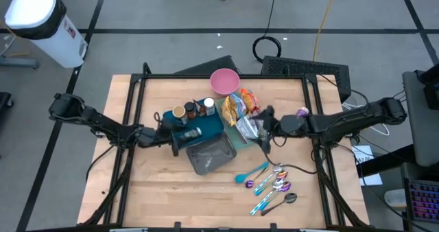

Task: Pick & Place Food Item
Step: Put the brown seasoning bottle into the blue bin

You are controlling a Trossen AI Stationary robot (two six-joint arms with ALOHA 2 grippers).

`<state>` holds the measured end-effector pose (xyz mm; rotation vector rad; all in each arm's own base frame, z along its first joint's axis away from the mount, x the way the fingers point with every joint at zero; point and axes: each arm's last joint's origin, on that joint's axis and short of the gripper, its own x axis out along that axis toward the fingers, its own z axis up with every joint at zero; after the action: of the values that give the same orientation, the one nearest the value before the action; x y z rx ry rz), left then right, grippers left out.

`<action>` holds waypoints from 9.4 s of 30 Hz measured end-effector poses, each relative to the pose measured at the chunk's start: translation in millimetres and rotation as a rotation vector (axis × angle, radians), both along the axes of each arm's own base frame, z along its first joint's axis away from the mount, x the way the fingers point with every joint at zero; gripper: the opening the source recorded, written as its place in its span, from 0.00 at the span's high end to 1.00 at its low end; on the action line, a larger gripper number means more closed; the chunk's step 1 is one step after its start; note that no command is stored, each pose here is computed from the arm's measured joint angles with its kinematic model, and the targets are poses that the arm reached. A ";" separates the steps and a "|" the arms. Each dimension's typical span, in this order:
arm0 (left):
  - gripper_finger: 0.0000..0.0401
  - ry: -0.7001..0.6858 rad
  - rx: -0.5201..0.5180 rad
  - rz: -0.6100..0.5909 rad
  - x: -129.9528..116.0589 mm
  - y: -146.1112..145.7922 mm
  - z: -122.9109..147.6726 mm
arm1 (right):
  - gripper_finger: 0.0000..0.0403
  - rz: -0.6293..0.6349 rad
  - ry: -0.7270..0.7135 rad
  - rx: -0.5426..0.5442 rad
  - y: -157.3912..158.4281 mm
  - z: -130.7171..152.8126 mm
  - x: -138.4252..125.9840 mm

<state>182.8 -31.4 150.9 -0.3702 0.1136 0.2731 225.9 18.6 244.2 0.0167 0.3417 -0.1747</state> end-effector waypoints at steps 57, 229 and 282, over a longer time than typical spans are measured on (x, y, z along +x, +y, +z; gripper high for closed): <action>0.36 0.121 0.205 -0.134 49.8 -5.8 66.1 | 0.03 -0.742 0.154 0.119 -112.0 -93.9 -86.5; 0.18 0.383 0.174 -0.360 223.4 29.7 79.9 | 0.57 0.129 0.138 -0.016 -0.9 -40.6 39.8; 0.56 0.375 0.253 -0.360 221.8 24.4 85.7 | 0.57 0.136 0.108 -0.032 0.7 -38.4 40.8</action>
<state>404.5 -7.0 236.7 -0.0392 0.5038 -0.0040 266.7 19.3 205.7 -0.0482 0.4462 -0.0460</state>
